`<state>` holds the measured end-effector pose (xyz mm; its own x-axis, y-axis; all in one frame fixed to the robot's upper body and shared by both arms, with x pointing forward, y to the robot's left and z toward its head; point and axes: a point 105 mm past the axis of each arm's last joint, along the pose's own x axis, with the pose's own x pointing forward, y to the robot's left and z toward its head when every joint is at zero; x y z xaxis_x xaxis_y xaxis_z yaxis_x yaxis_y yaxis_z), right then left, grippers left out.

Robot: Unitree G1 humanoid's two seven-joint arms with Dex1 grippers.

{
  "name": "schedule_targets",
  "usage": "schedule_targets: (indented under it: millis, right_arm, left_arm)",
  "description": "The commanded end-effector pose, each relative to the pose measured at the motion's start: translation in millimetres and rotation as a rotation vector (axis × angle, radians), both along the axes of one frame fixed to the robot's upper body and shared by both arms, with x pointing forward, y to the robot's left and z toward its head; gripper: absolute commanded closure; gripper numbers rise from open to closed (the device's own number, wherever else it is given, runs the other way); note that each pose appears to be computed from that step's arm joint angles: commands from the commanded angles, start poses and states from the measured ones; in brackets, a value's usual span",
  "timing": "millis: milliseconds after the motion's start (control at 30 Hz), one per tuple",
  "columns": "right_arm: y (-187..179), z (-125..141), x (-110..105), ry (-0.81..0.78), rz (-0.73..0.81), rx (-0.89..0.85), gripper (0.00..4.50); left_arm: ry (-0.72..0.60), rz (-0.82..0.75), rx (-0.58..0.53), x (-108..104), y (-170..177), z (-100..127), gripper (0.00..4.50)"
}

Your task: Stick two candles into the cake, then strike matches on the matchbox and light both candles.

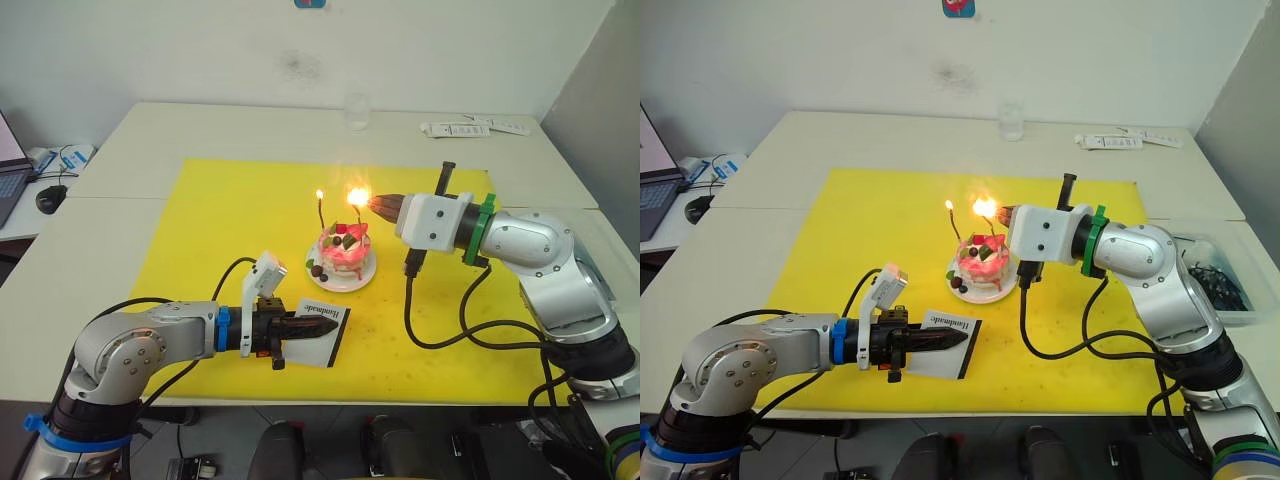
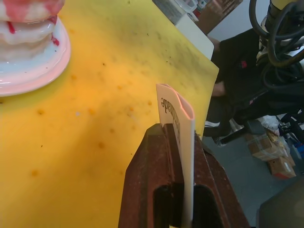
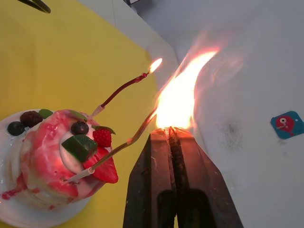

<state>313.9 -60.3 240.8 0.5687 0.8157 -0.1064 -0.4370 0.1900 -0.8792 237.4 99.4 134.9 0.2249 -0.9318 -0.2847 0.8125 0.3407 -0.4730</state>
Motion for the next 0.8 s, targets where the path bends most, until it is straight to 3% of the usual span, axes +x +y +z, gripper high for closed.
schedule_targets:
  millis: [33, 800]
  right_arm:
    - [3.9, 14.3, -0.7, -0.079, 0.015, 0.0, 4.48]
    - [9.5, 12.3, 1.5, -0.104, 0.051, -0.033, 4.48]
  left_arm:
    - [-0.048, -0.027, -0.022, -1.8, -5.3, 8.8, 4.5]
    - [-0.049, -0.033, -0.031, -4.5, -4.7, 2.7, 4.5]
